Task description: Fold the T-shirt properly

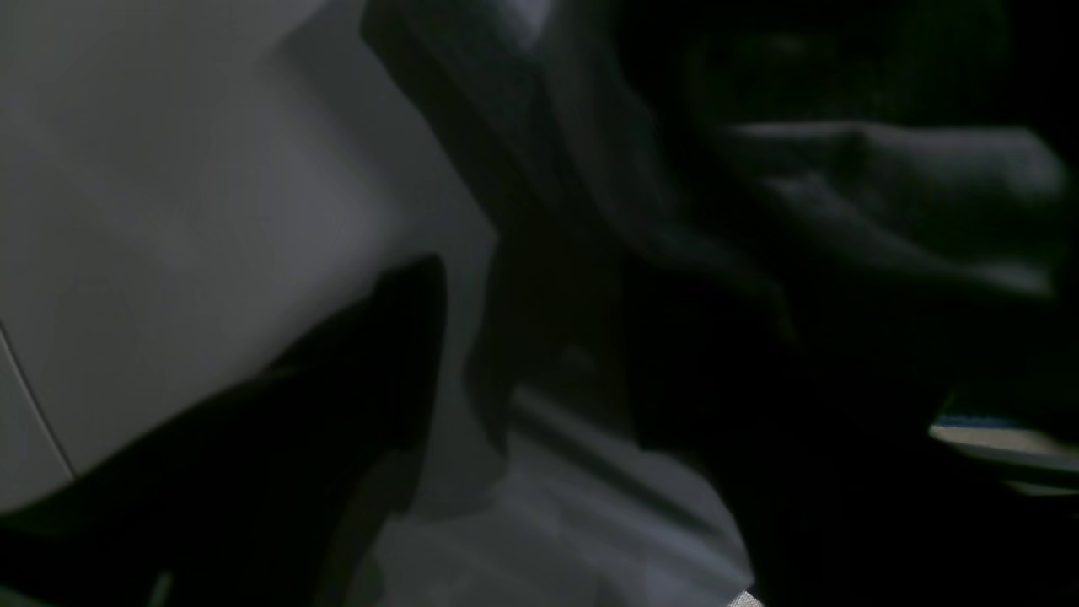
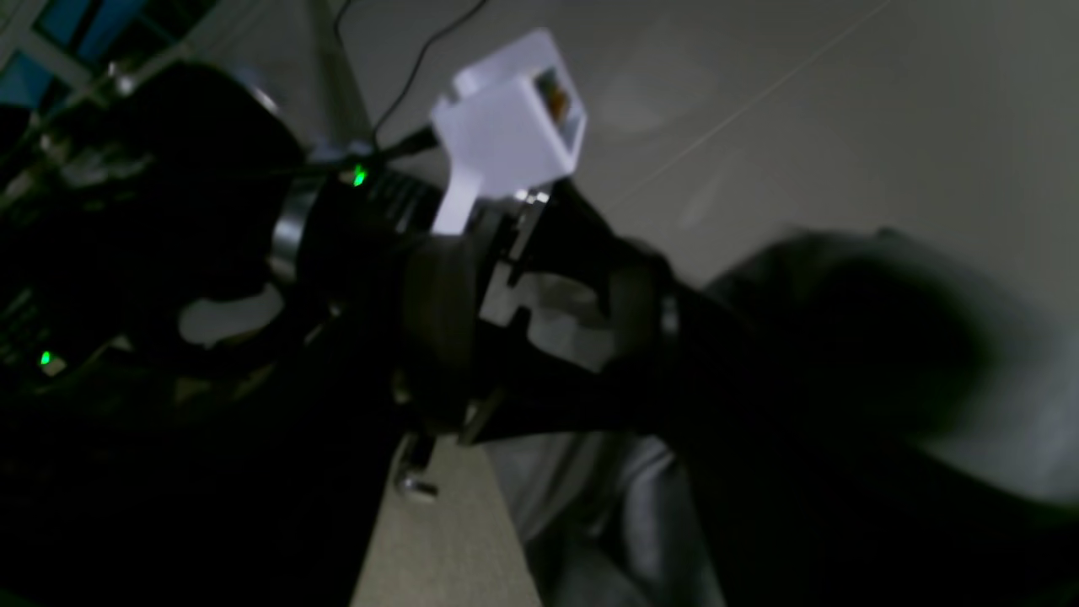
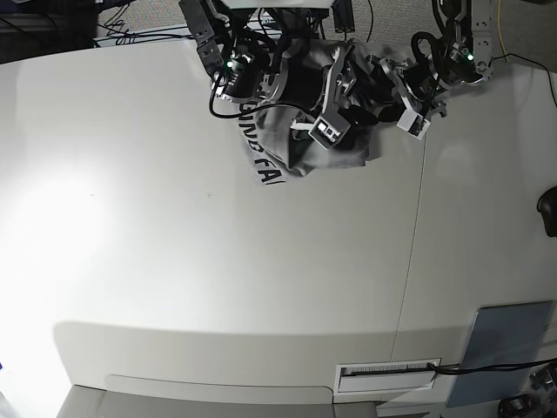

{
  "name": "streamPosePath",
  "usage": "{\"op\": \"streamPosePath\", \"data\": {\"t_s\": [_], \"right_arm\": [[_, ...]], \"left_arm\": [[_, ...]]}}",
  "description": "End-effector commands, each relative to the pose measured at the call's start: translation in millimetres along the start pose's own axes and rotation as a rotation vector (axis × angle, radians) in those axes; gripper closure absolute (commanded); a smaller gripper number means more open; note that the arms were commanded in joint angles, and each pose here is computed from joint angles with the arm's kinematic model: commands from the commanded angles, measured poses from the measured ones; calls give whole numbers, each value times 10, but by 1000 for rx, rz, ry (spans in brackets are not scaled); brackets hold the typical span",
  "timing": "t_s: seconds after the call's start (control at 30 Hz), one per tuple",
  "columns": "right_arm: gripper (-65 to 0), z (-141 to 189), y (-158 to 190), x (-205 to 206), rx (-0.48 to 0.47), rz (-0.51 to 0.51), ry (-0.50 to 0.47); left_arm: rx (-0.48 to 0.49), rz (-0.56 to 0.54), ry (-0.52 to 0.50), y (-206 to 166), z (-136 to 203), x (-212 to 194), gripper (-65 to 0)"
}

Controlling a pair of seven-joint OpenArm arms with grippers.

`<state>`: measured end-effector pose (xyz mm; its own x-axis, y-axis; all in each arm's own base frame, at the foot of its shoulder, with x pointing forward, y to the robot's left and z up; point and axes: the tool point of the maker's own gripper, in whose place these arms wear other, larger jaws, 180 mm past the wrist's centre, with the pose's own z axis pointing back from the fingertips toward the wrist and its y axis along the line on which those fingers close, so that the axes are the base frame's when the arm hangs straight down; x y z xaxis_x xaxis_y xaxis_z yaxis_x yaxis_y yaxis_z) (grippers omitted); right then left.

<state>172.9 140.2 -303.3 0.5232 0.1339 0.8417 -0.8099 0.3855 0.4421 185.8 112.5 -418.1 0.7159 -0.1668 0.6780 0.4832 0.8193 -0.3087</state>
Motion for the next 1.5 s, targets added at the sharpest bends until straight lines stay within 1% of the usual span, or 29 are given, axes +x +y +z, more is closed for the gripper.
{"op": "streamPosePath", "data": {"t_s": [0.0,0.1,0.13,0.2,0.3,0.33,0.4,0.43,0.47,0.57,0.67,0.83,0.93,1.0,1.03,1.1,1.17,1.3,1.47], "right_arm": [[-264,1,115,204,51,-1,-81],[-264,36,282,326,146,12,-137],[-264,50,309,365,159,3,-153],[-264,79,350,419,171,9,-163],[-264,155,357,486,148,67,-147],[-263,193,313,515,118,98,-142],[-263,288,152,563,25,167,-125],[-263,350,49,583,-28,196,-114],[-263,425,-98,602,-101,200,-105],[-263,722,-615,590,-330,157,-82],[-263,1094,-1083,454,-528,137,-20],[-263,1776,-1615,260,-783,123,73],[-263,2192,-1808,158,-903,100,103],[-263,2426,-1884,90,-964,89,123],[-263,2524,-1908,55,-987,84,135],[-263,2677,-1938,-3,-1023,78,155],[-263,2786,-1950,-56,-1047,74,174],[-263,2932,-1962,-125,-1082,61,194],[-263,2964,-1971,-123,-1092,58,192]], "left_arm": [[7,-12,11,20,24,-8,-330],[7,-12,9,22,25,-2,-330],[9,-12,7,28,29,1,-330],[15,-14,3,55,44,11,-330],[46,-9,-8,154,102,39,-330],[62,-5,-15,209,133,56,-330],[100,4,-39,330,223,114,-330],[122,6,-53,394,274,152,-330],[142,7,-69,455,329,196,-330],[182,18,-138,574,495,376,-330],[183,4,-205,551,597,585,-330],[134,-49,-297,343,624,947,-330],[148,-26,-317,349,531,1116,-330],[129,-25,-297,286,414,1190,-331],[105,-40,-291,219,353,1234,-331],[54,-73,-285,67,239,1324,-331],[26,-109,-268,-52,130,1381,-331],[74,-129,-215,-85,-33,1380,-331],[44,-169,-154,-249,-151,1250,-330]]}}
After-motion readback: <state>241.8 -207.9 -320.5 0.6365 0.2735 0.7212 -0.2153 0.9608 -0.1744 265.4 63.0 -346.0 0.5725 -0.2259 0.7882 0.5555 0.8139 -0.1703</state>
